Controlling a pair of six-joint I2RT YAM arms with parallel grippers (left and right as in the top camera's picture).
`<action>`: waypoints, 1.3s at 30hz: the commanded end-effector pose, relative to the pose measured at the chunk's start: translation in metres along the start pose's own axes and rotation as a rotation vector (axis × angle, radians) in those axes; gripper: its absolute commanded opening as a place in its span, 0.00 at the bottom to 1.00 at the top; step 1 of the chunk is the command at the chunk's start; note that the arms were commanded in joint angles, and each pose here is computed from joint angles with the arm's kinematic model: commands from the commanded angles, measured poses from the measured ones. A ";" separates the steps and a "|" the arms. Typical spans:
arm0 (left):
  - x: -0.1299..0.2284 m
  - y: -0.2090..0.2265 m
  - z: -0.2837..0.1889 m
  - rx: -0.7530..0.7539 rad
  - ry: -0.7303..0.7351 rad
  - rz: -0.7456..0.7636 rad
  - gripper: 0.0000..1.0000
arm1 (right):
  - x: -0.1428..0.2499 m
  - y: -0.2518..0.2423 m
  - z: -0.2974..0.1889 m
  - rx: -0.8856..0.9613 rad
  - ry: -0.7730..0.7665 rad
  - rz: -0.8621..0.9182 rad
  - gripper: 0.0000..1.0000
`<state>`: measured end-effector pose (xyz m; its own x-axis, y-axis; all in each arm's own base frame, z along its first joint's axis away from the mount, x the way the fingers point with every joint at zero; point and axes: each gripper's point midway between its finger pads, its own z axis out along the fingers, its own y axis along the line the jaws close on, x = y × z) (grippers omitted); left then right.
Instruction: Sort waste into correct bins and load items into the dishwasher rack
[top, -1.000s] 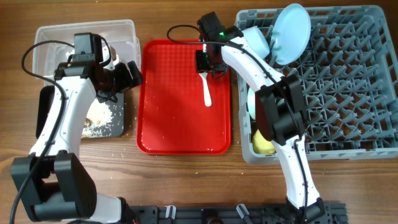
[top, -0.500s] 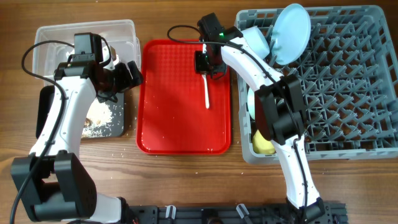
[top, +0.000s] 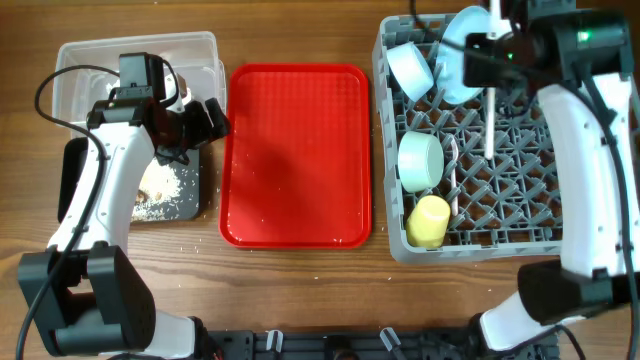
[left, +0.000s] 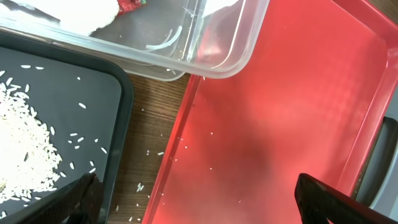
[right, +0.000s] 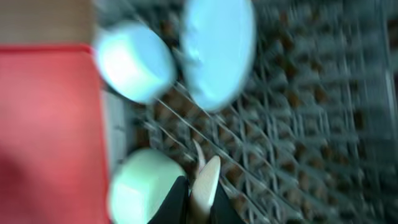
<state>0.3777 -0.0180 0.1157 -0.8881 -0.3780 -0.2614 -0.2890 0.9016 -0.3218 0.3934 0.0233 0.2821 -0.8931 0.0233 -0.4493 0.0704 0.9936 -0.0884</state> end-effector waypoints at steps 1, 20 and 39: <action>-0.003 -0.003 -0.005 0.004 -0.018 0.015 1.00 | 0.035 -0.021 0.065 0.072 0.158 -0.021 0.04; -0.003 -0.003 -0.005 0.004 -0.018 0.015 1.00 | 0.010 0.002 -0.117 -0.278 -0.322 0.077 1.00; -0.003 -0.003 -0.005 0.004 -0.018 0.015 1.00 | 0.081 -0.026 -0.053 -0.165 -1.006 0.161 1.00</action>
<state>0.3774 -0.0179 0.1157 -0.8883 -0.3784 -0.2604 -0.2899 0.9015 -0.3213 0.3095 0.0081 0.3528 -0.1010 0.1451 -0.9842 0.0174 0.9894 0.1441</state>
